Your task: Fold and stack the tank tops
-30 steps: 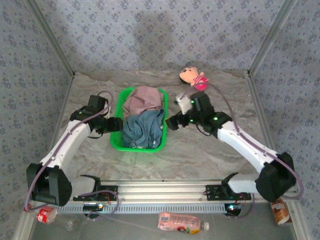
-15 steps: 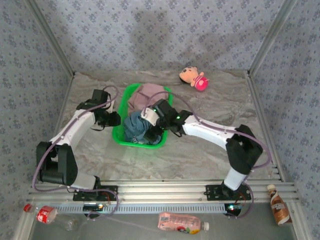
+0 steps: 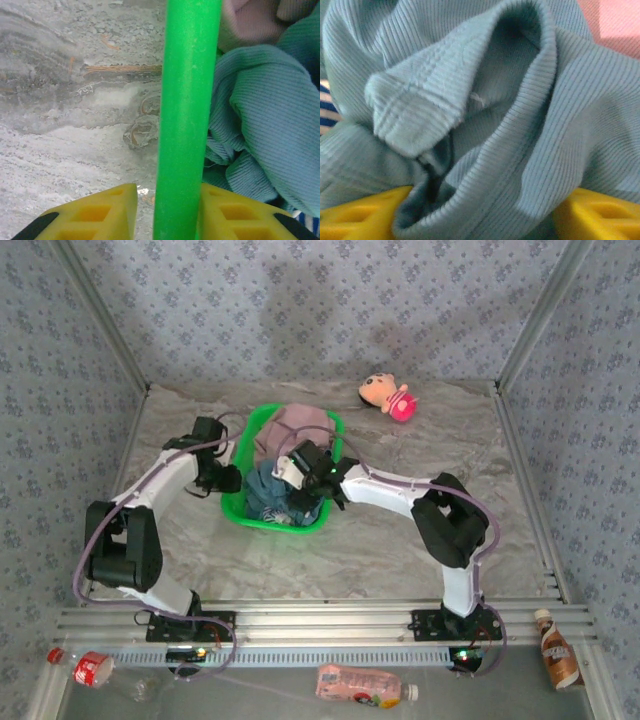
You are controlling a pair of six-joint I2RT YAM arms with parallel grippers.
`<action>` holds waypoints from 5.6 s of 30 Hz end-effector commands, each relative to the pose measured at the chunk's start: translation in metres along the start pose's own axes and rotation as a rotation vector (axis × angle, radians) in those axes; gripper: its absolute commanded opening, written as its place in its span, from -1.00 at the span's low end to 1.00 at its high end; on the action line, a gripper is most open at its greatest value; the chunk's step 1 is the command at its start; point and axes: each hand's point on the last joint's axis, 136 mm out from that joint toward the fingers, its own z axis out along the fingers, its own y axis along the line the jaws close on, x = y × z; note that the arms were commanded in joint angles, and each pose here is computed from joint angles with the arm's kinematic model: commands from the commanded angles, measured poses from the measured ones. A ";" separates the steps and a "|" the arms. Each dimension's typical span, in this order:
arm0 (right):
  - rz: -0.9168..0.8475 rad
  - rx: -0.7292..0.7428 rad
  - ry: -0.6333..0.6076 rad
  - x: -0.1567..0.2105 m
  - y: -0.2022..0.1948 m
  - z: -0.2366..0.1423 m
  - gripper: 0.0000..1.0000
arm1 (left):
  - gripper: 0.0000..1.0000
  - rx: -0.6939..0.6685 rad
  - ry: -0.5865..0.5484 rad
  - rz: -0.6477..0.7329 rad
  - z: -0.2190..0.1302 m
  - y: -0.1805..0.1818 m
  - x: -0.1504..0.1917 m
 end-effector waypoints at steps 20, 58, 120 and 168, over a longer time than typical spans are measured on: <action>0.131 0.192 -0.570 -0.116 -0.063 -0.236 -0.94 | -0.90 -0.166 0.005 -0.032 -0.019 0.050 -0.013; 0.409 0.080 -0.644 -0.043 -0.067 -0.288 -0.90 | -0.82 -0.694 0.142 -0.186 -0.022 0.302 -0.070; 0.790 -0.019 0.084 0.179 0.004 -0.070 0.19 | 0.05 0.041 0.108 -0.111 0.065 -0.149 0.072; 0.669 0.131 -0.334 0.061 -0.181 -0.162 -0.86 | -1.00 0.037 -0.080 -0.294 -0.052 -0.112 0.021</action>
